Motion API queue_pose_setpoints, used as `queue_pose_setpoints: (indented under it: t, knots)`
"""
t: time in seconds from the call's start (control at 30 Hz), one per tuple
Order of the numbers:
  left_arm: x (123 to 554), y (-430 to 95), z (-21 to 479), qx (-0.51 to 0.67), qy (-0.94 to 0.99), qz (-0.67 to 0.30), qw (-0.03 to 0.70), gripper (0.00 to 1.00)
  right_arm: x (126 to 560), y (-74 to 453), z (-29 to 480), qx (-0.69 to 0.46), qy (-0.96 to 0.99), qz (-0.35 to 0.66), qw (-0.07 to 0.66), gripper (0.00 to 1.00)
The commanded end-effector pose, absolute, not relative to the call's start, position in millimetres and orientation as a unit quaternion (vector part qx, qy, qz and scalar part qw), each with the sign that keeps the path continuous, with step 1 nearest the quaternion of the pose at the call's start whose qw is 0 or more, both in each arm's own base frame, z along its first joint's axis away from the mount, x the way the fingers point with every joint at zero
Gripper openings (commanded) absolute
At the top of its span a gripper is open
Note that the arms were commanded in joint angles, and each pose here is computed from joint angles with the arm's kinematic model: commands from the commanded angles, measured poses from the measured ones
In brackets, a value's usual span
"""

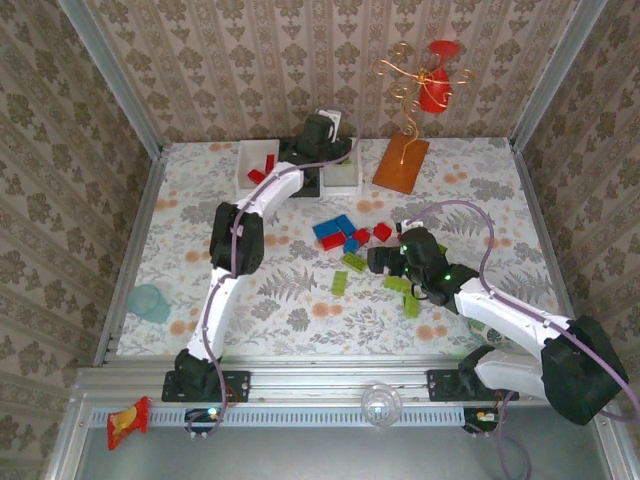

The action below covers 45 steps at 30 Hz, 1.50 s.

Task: Sort the legos into containers by color
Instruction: Place the lego in the container, then pick up the lego from the center of the table.

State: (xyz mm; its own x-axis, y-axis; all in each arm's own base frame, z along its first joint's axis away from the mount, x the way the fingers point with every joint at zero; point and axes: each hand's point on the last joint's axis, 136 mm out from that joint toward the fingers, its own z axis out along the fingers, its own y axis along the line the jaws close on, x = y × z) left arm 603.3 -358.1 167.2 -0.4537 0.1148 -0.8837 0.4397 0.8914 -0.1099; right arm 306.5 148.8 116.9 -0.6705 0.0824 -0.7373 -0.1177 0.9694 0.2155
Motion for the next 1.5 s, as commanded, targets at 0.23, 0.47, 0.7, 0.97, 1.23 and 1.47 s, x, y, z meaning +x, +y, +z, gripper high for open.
queue_pose_setpoints:
  t: [0.23,0.47,0.7,0.97,1.23,1.47]
  knots:
    - [488,-311,212,0.173,0.838,-0.233,0.462,0.68,298,173,89,-0.112,0.925,0.077,0.355,0.96]
    - [387,-262,170,0.166,0.864,-0.262,0.397,0.74,299,199,64,-0.175,0.928,0.053,0.325,0.91]
    - [325,-242,136,0.164,0.873,-0.294,0.354,0.77,319,211,42,-0.201,0.929,0.022,0.310,0.80]
    - [317,-236,127,0.160,0.878,-0.288,0.348,0.78,332,222,23,-0.242,0.926,0.002,0.288,0.67]
    - [320,-230,116,0.150,0.886,-0.269,0.346,0.78,336,247,19,-0.272,0.920,0.040,0.278,0.49]
    - [324,-219,123,0.130,0.884,-0.252,0.371,0.78,327,270,62,-0.270,0.905,0.127,0.304,0.31]
